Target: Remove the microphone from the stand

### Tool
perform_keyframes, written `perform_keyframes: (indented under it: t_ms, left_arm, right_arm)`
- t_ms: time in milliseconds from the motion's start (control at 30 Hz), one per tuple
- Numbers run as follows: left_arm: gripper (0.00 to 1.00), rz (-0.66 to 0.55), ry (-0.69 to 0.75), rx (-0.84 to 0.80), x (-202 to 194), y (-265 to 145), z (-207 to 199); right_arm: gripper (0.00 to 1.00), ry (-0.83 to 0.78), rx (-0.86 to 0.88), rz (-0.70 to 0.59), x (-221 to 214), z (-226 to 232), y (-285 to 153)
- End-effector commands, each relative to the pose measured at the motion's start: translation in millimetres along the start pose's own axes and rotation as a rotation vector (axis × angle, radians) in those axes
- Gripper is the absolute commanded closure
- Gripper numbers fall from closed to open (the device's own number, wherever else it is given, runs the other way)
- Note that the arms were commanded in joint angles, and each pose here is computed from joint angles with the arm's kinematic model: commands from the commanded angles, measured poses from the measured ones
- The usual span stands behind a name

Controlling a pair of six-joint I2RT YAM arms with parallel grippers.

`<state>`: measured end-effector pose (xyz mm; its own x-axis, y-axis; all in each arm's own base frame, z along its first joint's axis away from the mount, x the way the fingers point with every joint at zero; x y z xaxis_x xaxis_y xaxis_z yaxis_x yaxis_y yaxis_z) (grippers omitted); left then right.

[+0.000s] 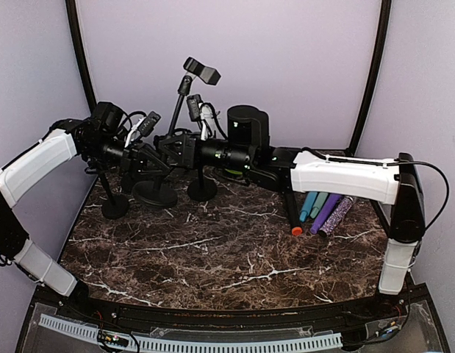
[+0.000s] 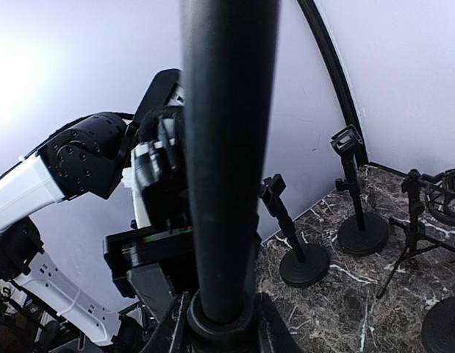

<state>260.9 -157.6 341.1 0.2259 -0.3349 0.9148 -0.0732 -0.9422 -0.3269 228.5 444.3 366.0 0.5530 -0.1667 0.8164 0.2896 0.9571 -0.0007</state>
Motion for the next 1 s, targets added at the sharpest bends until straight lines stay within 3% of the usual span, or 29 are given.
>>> perform_keyframes:
  t_ms: [0, 67, 133, 167, 533, 967]
  left_arm:
    - [0.46, -0.012, 0.051, 0.007, 10, -3, -8]
    - [0.31, 0.017, 0.046, 0.042, 7, -3, -5]
    - [0.06, 0.047, 0.035, 0.078, 3, -3, -2]
    - [0.01, 0.061, 0.027, 0.091, 1, -4, -1]
    - [0.01, 0.092, 0.006, 0.200, -4, -22, 9]
    - [0.01, 0.113, 0.042, 0.247, -9, -29, 5]
  right_arm:
    - [1.00, -0.073, 0.059, -0.089, 24, 26, -17]
    - [1.00, -0.086, -0.062, -0.108, 20, 9, -21]
    - [1.00, -0.107, -0.182, -0.125, 12, -8, -27]
    - [1.00, -0.124, -0.252, -0.136, 7, -18, -29]
    - [1.00, -0.289, -0.797, -0.206, -31, -128, -50]
    - [1.00, -0.315, -1.031, -0.344, -57, -198, -39]
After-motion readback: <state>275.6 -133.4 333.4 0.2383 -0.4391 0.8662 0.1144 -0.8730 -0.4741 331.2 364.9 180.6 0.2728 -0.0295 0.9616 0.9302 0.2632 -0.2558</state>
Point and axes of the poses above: each gripper's point midway between its finger pads, its own y axis out along the fingers, its own z axis along the line the jaws close on, x = y × z, the point moved 10 cm from there along -y, back along the fingers, and after that the axes turned 9 degrees about y, right-handed, at the moved point
